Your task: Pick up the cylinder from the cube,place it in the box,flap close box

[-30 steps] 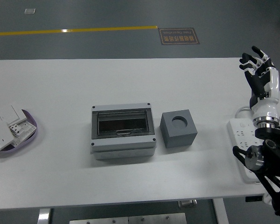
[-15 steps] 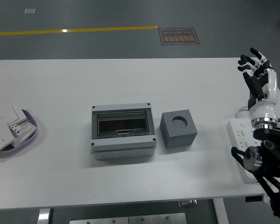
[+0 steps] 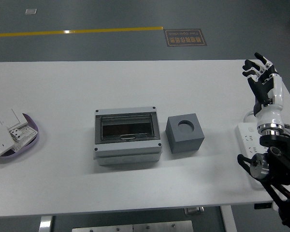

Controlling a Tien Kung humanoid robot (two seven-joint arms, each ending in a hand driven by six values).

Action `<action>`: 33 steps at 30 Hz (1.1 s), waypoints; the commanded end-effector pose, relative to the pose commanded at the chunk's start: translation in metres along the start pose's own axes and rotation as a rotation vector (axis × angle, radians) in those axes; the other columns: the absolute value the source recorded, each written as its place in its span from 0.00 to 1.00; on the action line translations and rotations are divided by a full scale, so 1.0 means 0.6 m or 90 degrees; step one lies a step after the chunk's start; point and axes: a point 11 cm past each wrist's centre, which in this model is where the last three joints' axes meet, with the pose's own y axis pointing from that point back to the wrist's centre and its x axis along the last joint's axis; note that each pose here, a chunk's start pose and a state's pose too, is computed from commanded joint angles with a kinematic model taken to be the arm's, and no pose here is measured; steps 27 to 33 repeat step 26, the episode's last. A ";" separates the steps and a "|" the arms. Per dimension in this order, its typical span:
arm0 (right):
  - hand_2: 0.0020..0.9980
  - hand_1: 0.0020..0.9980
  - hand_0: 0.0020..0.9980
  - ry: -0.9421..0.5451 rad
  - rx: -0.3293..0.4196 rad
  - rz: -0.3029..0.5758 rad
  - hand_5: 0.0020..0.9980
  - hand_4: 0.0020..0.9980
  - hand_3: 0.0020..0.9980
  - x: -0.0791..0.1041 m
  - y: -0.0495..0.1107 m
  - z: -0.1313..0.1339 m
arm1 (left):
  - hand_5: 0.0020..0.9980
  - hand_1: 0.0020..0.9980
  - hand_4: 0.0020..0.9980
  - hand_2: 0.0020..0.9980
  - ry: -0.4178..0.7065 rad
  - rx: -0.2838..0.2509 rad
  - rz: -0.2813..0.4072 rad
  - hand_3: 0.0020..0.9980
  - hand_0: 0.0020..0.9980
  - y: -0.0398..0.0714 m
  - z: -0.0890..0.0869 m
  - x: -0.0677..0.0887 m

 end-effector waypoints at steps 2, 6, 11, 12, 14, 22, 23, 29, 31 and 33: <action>0.68 0.67 0.73 0.000 -0.001 0.002 0.40 0.85 0.77 0.002 0.001 0.001 | 0.23 0.62 0.68 0.61 0.000 -0.002 -0.001 0.63 0.59 0.000 0.003 -0.001; 0.68 0.67 0.73 0.003 0.000 0.001 0.40 0.85 0.77 0.002 0.000 0.000 | 0.23 0.62 0.68 0.61 -0.001 -0.004 -0.001 0.63 0.59 0.000 0.006 -0.001; 0.68 0.67 0.73 0.002 0.005 0.002 0.40 0.85 0.77 0.001 -0.003 -0.003 | 0.23 0.62 0.68 0.61 -0.002 -0.003 0.000 0.63 0.59 0.000 0.005 0.001; 0.68 0.67 0.73 0.003 0.005 0.002 0.40 0.85 0.77 0.002 -0.003 -0.003 | 0.23 0.62 0.68 0.61 -0.002 -0.003 0.001 0.63 0.59 0.000 0.005 0.001; 0.68 0.66 0.73 0.004 0.004 0.001 0.40 0.85 0.77 0.002 -0.003 -0.002 | 0.23 0.62 0.68 0.61 -0.003 -0.003 0.002 0.63 0.59 0.000 0.005 0.002; 0.68 0.66 0.73 0.004 0.001 0.002 0.40 0.84 0.77 0.002 -0.003 -0.001 | 0.23 0.62 0.68 0.61 -0.004 -0.002 0.002 0.63 0.59 0.000 0.005 0.001; 0.68 0.66 0.73 0.004 0.001 0.001 0.40 0.84 0.77 0.002 -0.003 -0.001 | 0.23 0.62 0.68 0.61 -0.004 -0.002 0.002 0.63 0.59 0.000 0.005 0.001; 0.68 0.66 0.73 0.005 0.001 0.000 0.40 0.84 0.77 0.001 -0.004 -0.002 | 0.23 0.62 0.68 0.61 -0.005 -0.001 0.004 0.63 0.59 0.000 0.005 0.004; 0.68 0.66 0.73 0.005 0.001 0.000 0.40 0.84 0.77 0.001 -0.004 -0.002 | 0.23 0.62 0.68 0.61 -0.005 -0.001 0.004 0.63 0.59 0.000 0.005 0.004; 0.68 0.66 0.73 0.005 0.001 0.000 0.40 0.84 0.77 0.001 -0.004 -0.002 | 0.23 0.62 0.68 0.61 -0.005 -0.001 0.004 0.63 0.59 0.000 0.005 0.004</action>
